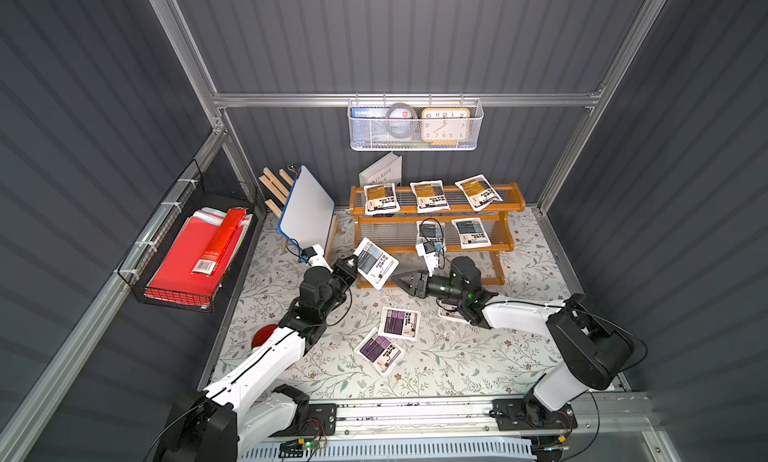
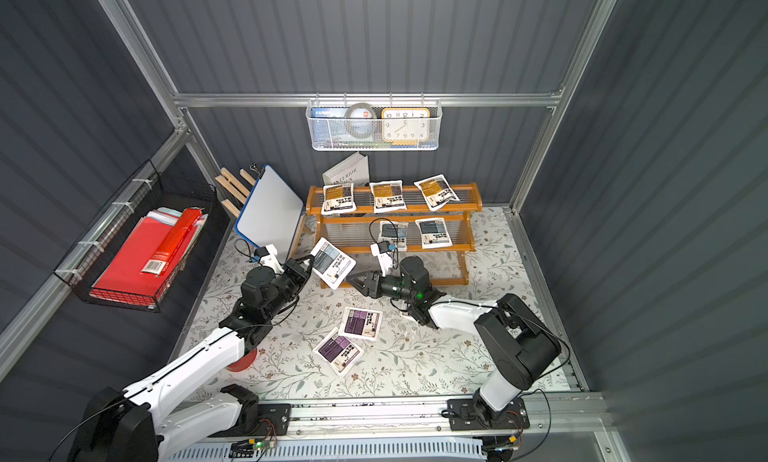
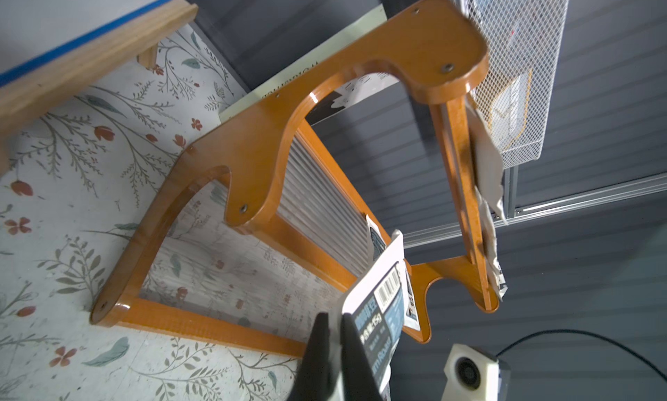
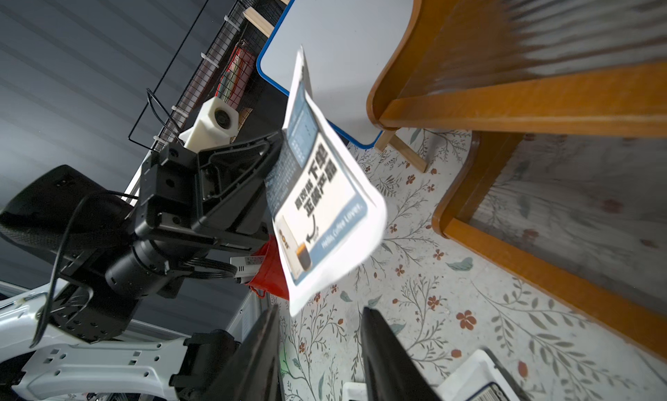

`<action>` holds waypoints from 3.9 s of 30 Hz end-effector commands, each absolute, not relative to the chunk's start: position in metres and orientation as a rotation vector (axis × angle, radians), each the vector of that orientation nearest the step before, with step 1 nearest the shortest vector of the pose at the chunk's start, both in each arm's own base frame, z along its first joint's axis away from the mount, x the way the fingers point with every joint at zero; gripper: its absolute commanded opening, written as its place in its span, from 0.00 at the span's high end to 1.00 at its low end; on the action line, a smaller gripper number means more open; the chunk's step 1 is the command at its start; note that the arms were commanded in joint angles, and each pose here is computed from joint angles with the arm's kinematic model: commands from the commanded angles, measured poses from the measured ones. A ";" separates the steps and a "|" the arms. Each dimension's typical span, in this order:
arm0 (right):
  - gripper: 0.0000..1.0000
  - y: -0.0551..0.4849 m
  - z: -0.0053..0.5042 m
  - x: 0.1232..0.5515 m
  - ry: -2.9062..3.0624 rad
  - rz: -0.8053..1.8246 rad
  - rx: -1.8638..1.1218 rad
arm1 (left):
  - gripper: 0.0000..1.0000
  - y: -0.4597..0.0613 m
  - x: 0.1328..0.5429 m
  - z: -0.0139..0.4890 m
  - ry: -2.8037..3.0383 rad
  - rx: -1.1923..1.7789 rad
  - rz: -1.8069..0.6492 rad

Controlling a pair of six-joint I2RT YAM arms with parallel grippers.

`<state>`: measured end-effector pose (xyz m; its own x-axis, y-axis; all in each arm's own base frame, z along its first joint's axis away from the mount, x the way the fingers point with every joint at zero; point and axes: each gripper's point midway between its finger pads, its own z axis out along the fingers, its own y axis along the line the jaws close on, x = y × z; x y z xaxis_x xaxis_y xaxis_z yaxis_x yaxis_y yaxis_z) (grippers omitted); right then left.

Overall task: Place the bagged coffee beans on the shelf by color
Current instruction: Pick up the bagged coffee beans at the center of the board, then place the bagged coffee beans on the shelf.

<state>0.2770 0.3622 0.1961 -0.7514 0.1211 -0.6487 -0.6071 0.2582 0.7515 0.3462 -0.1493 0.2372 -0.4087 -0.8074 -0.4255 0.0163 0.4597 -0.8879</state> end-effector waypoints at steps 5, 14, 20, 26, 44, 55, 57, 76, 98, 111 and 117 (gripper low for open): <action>0.58 0.365 0.201 0.278 1.899 1.548 -0.462 | 1.00 -0.150 0.352 0.252 1.714 -0.655 -1.070; 0.60 0.382 0.220 0.291 1.833 1.608 -0.470 | 1.00 -0.157 0.354 0.250 1.721 -0.629 -1.105; 0.65 0.392 0.224 0.295 1.810 1.648 -0.455 | 1.00 -0.160 0.353 0.248 1.718 -0.627 -1.132; 0.87 0.397 0.232 0.298 1.774 1.673 -0.434 | 1.00 -0.164 0.353 0.247 1.725 -0.615 -1.156; 1.00 0.395 0.243 0.340 1.798 1.586 -0.003 | 0.54 -0.112 0.337 0.231 1.773 -0.801 -0.852; 1.00 0.399 0.253 0.373 1.851 1.416 0.325 | 0.54 -0.109 0.337 0.229 1.791 -0.803 -0.817; 1.00 0.400 0.252 0.377 1.847 1.400 0.350 | 0.54 -0.109 0.337 0.229 1.791 -0.799 -0.815; 1.00 0.397 0.216 0.409 1.810 1.442 0.729 | 0.54 -0.105 0.336 0.228 1.799 -0.808 -0.802; 0.42 0.428 0.190 0.393 2.069 1.667 0.777 | 0.56 -0.109 0.338 0.223 1.822 -0.795 -0.831; 0.37 0.403 0.175 0.390 2.165 1.519 0.742 | 0.56 -0.109 0.338 0.220 1.840 -0.781 -0.811; 0.37 0.391 0.173 0.377 2.239 1.399 0.572 | 0.55 -0.108 0.336 0.216 1.860 -0.767 -0.789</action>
<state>0.3898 0.4032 0.2048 -0.7870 0.6138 -0.0622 0.1151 0.2451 0.9626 0.3361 -0.1096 0.2128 -0.3514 -0.7991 -0.4877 -0.1798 0.5689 -0.8025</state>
